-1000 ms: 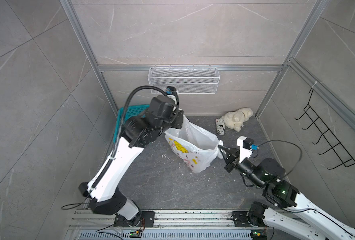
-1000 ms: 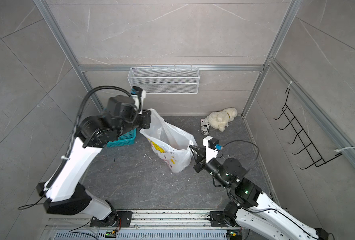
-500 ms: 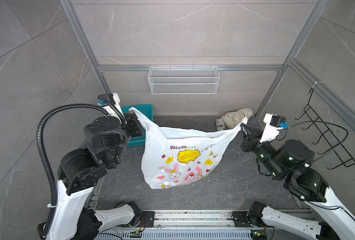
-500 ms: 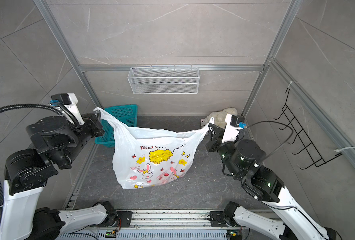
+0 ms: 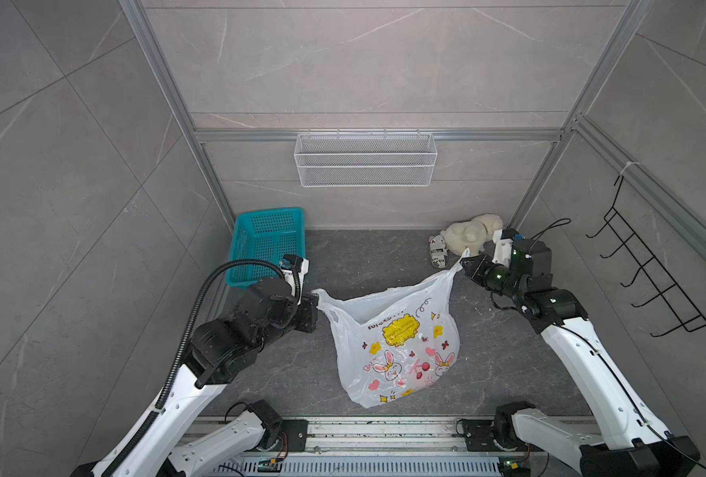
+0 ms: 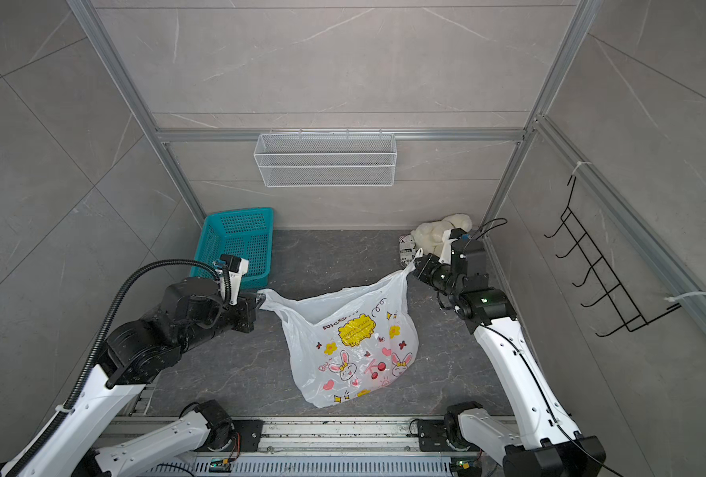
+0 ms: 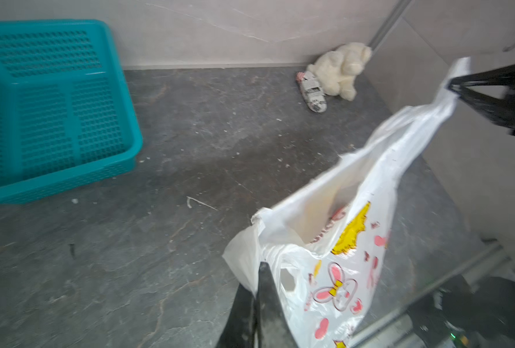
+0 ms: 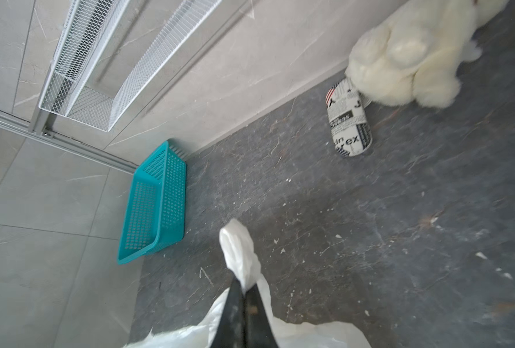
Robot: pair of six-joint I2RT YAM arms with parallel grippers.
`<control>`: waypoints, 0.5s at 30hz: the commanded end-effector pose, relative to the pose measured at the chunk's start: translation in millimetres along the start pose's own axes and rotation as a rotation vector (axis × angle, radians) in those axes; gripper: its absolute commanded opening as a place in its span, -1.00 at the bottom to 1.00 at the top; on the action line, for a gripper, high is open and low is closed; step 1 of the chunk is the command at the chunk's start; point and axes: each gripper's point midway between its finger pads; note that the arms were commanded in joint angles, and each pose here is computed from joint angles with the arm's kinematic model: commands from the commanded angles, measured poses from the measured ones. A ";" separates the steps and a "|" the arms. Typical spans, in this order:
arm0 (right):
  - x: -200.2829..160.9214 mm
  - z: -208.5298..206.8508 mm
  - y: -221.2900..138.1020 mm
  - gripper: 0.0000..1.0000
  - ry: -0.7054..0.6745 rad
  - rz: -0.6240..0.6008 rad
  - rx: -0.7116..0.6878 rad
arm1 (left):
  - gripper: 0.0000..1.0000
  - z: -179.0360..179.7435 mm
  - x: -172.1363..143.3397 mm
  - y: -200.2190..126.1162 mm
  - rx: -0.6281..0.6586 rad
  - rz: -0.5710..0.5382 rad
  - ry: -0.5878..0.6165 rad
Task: Place the peach into a plastic bag & tie a knot
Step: Adjust the plastic bag at the center of the board, then cross the plastic bag at the center of the board.
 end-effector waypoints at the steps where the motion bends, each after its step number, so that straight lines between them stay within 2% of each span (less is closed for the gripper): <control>1: -17.5 8.5 15.3 -1.00 0.161 0.166 0.153 | -1.00 -43.8 19.4 -8.2 -0.259 -0.089 0.089; 4: -21.4 1.8 25.7 -1.00 0.240 0.209 0.204 | -1.00 -58.5 3.1 14.5 -0.352 0.013 0.116; 6: -22.7 -2.3 29.5 -1.00 0.274 0.226 0.218 | -1.00 -69.8 1.0 19.4 -0.445 0.026 0.117; 11: -31.3 -14.6 36.9 -1.00 0.352 0.286 0.229 | -1.00 -103.6 18.2 -8.0 -0.751 -0.058 0.159; 13: -35.1 -12.9 35.9 -1.00 0.351 0.308 0.240 | -1.00 -117.1 23.6 -20.9 -0.883 -0.051 0.177; 15: -33.0 -9.7 27.8 -1.00 0.307 0.285 0.232 | -1.00 -119.8 26.0 -14.2 -0.921 0.003 0.162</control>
Point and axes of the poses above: each gripper's point midway between its finger pads, its own y axis out along the fingers, its own z axis along the line the jaws close on, x = y × z, and after that the axes turned 12 degrees about y, right-handed
